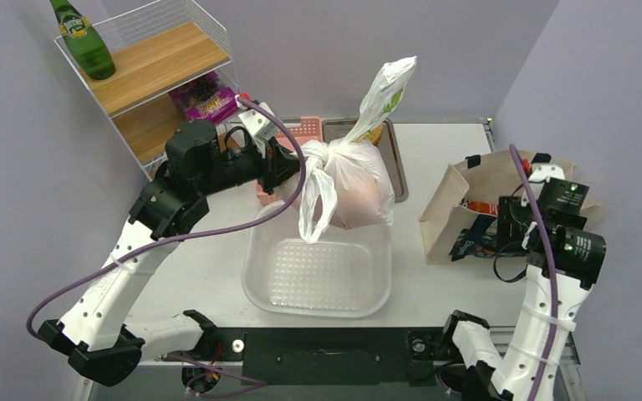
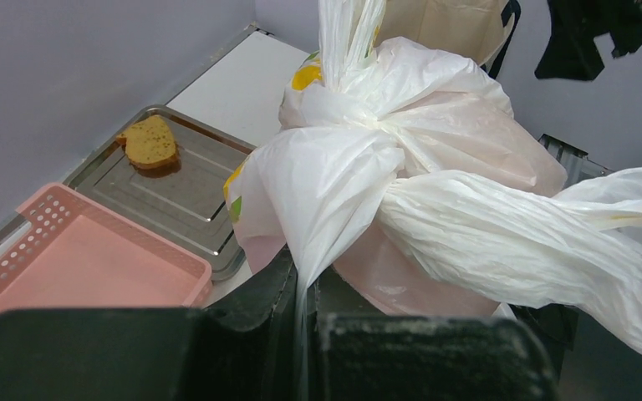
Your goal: Untie the knot of the grocery bags and take out the mixed food
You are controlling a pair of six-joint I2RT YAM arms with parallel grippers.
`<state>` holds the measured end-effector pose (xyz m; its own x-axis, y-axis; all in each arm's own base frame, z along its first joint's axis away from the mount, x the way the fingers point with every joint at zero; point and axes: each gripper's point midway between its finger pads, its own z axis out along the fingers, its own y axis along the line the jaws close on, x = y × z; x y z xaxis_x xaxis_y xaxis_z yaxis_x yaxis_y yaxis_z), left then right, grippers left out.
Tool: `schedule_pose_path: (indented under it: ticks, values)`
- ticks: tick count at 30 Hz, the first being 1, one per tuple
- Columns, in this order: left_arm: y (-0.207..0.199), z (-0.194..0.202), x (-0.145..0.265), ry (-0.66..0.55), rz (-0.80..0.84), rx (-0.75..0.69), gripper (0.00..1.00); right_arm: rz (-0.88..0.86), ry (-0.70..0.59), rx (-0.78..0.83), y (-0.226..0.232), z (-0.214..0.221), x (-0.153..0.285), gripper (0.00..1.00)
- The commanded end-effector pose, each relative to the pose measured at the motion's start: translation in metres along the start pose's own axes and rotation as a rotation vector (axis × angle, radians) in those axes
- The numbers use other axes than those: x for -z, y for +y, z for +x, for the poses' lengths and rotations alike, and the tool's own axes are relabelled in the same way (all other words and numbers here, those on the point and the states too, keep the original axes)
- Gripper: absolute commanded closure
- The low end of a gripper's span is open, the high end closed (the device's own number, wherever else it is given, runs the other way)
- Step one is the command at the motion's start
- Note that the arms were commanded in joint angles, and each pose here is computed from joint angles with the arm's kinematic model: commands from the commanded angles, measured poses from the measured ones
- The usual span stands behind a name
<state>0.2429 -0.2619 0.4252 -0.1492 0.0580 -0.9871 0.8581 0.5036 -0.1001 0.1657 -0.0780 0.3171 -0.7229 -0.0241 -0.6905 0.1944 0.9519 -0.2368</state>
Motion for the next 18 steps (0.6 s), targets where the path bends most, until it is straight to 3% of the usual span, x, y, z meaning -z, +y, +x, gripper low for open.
schedule_pose_path:
  ticks: [1, 6, 14, 18]
  values:
    - [0.001, -0.021, 0.009, -0.073, -0.016, -0.051, 1.0, 0.127, 0.229, 0.115, -0.029, 0.076, -0.006, 0.35]
    - [0.002, -0.02, 0.007, -0.071, -0.015, -0.056, 1.0, 0.101, 0.261, 0.18, -0.043, 0.103, -0.042, 0.35]
    - [0.006, -0.017, 0.01, -0.042, -0.029, -0.083, 1.0, -0.157, 0.083, 0.099, -0.047, 0.134, -0.093, 0.35]
    - [0.007, -0.016, 0.007, -0.033, -0.028, -0.08, 1.0, -0.268, 0.061, 0.181, -0.045, 0.159, -0.116, 0.37]
